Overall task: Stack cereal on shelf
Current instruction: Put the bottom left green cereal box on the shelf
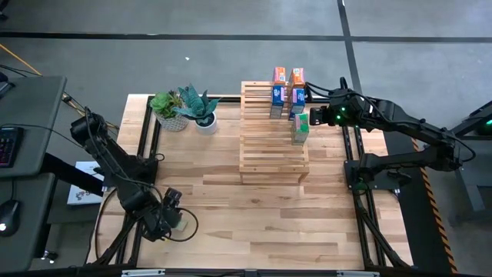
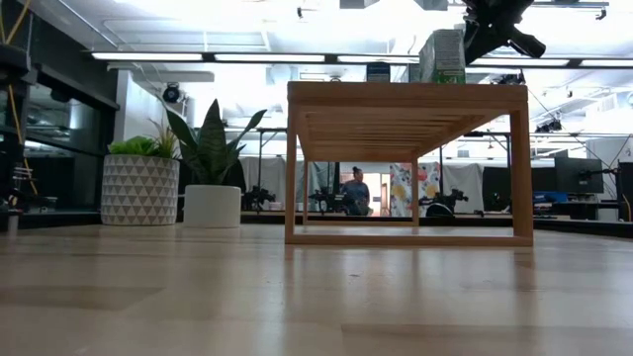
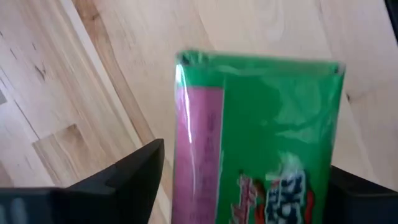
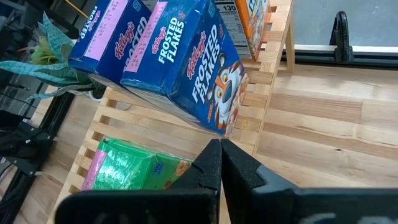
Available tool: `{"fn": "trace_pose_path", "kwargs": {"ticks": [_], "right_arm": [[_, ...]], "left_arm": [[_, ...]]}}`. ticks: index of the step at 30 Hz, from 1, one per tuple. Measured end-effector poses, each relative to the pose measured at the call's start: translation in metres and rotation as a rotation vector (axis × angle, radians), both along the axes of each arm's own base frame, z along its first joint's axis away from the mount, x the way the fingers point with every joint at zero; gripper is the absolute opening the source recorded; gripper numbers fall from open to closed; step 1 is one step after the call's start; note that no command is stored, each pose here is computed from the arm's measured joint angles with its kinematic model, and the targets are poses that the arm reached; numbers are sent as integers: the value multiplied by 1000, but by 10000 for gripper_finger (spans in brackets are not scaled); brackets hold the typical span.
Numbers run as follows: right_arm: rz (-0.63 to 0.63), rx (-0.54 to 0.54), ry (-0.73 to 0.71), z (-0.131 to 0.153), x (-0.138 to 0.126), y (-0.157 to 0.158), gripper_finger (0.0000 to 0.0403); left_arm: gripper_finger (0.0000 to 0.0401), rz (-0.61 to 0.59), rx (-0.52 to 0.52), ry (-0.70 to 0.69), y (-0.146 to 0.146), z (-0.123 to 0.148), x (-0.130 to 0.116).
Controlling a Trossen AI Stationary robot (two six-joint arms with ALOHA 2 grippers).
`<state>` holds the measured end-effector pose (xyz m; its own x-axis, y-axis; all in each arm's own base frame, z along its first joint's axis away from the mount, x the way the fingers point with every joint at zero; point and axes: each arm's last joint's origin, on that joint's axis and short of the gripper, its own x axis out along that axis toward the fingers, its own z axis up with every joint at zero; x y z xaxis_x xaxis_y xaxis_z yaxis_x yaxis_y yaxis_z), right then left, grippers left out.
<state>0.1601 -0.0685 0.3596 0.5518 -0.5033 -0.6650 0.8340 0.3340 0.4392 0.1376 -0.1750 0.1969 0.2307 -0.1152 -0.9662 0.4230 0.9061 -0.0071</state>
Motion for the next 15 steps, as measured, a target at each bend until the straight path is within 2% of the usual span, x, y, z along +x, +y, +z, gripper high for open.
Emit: {"fn": "trace_pose_path", "kwargs": {"ticks": [10, 13, 15], "right_arm": [[-2, -2, 0, 0, 0, 0, 0], [-2, -2, 0, 0, 0, 0, 0], [-2, -1, 0, 0, 0, 0, 0]], "left_arm": [[165, 11, -18, -5, 4, 2, 8], [146, 32, -65, 1, 5, 13, 15], [145, 31, -106, -3, 8, 30, 20]]}}
